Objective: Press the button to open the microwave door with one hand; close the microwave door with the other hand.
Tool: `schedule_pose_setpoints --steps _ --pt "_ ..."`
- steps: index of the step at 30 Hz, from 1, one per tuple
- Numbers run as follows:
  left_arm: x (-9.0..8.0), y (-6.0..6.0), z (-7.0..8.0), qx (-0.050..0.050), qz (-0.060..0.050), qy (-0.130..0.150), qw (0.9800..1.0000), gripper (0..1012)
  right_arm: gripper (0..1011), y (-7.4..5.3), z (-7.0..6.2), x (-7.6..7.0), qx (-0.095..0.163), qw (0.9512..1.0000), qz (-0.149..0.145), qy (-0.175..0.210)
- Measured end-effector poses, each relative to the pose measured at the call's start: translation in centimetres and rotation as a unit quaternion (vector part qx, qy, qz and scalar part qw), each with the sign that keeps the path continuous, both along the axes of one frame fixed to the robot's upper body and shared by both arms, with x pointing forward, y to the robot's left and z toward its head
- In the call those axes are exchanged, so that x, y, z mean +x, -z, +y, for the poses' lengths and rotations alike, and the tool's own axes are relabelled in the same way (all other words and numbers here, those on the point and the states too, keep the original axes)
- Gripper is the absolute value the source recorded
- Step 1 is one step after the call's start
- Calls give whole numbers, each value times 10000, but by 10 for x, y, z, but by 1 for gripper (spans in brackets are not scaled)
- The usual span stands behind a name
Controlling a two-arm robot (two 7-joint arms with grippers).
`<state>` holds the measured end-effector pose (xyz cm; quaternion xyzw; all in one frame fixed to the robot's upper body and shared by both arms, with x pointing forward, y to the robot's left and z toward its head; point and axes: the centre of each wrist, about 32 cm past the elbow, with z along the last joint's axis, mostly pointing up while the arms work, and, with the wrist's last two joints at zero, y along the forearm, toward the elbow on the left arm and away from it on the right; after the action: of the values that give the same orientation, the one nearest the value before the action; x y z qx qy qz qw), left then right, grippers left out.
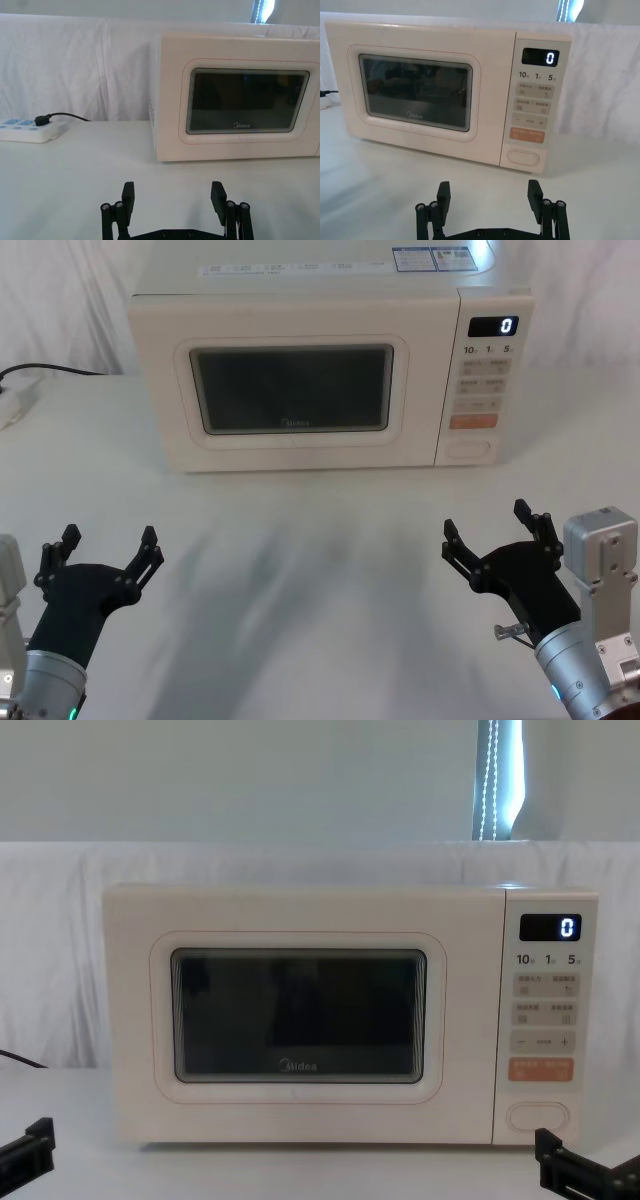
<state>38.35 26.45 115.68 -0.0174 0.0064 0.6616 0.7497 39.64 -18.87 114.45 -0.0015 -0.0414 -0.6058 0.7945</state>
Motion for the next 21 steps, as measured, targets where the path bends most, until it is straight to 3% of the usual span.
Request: schedule_pose_setpoints --steps 21 --pt "0 0 0 -1 0 0 10000 1001 1002 0 0 0 0 10000 0 0"
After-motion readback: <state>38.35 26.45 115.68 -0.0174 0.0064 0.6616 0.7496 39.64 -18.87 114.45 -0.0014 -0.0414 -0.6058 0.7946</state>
